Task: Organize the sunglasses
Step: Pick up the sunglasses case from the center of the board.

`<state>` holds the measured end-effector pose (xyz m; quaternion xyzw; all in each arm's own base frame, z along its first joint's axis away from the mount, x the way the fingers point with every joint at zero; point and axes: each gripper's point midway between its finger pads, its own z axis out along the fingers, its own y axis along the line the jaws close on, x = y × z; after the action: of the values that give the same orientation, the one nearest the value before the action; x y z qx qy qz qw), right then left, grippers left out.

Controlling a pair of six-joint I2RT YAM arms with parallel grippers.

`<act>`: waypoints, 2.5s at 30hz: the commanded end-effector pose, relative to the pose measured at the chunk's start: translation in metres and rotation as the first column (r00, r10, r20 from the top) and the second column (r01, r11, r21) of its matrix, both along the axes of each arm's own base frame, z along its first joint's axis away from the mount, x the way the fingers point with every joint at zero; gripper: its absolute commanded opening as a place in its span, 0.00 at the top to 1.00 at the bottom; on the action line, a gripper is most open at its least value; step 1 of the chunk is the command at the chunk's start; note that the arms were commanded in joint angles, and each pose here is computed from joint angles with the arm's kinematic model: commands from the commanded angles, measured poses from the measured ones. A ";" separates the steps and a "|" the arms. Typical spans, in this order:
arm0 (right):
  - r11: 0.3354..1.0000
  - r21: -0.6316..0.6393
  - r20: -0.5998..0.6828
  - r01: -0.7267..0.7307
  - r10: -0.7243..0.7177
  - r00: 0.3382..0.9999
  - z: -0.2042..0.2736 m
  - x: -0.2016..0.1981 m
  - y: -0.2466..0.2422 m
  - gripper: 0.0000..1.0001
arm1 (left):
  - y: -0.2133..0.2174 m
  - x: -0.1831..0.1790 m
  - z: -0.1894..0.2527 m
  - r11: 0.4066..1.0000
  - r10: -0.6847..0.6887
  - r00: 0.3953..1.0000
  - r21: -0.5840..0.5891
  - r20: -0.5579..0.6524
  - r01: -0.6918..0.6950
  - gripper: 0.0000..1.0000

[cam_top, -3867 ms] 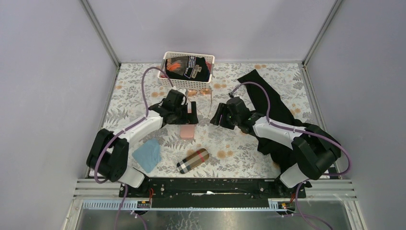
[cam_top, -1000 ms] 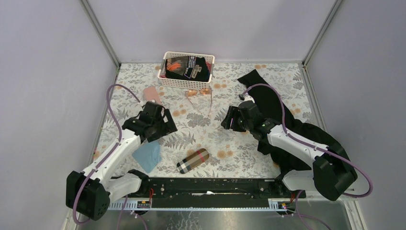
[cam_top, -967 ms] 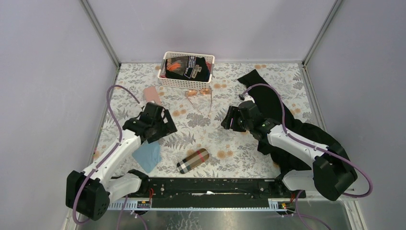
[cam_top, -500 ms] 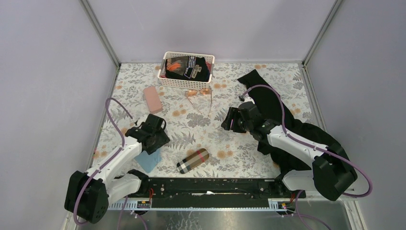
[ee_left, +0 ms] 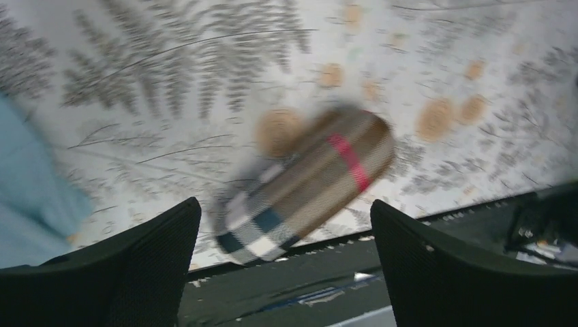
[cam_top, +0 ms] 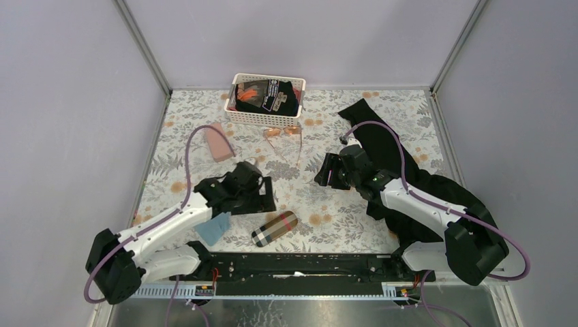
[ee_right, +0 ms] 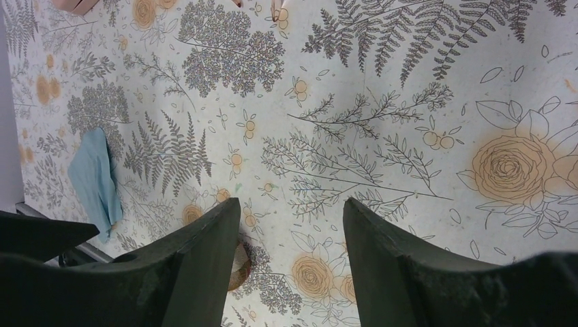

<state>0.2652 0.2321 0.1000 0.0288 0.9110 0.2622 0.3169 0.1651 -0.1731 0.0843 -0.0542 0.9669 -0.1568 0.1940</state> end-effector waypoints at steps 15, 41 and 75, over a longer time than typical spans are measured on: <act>0.999 0.044 0.024 -0.003 0.002 1.000 0.016 0.005 0.006 0.35 | -0.059 -0.050 -0.042 0.763 -0.578 0.801 0.245 -0.155 0.598 0.01; 0.998 0.024 0.021 0.060 -0.061 0.998 0.030 0.014 -0.027 0.16 | -0.092 0.019 -0.034 0.903 -0.412 0.911 -0.125 0.016 0.411 0.50; 0.979 0.184 -0.146 0.089 -0.062 0.987 -0.005 -0.001 -0.029 0.13 | -0.088 0.052 -0.047 0.942 -0.330 0.944 0.061 -0.029 0.331 0.78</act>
<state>0.2645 0.1945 0.0895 0.1114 0.9102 0.3037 0.2588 0.2097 -0.2508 0.0205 0.1084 0.9733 -0.1382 0.1479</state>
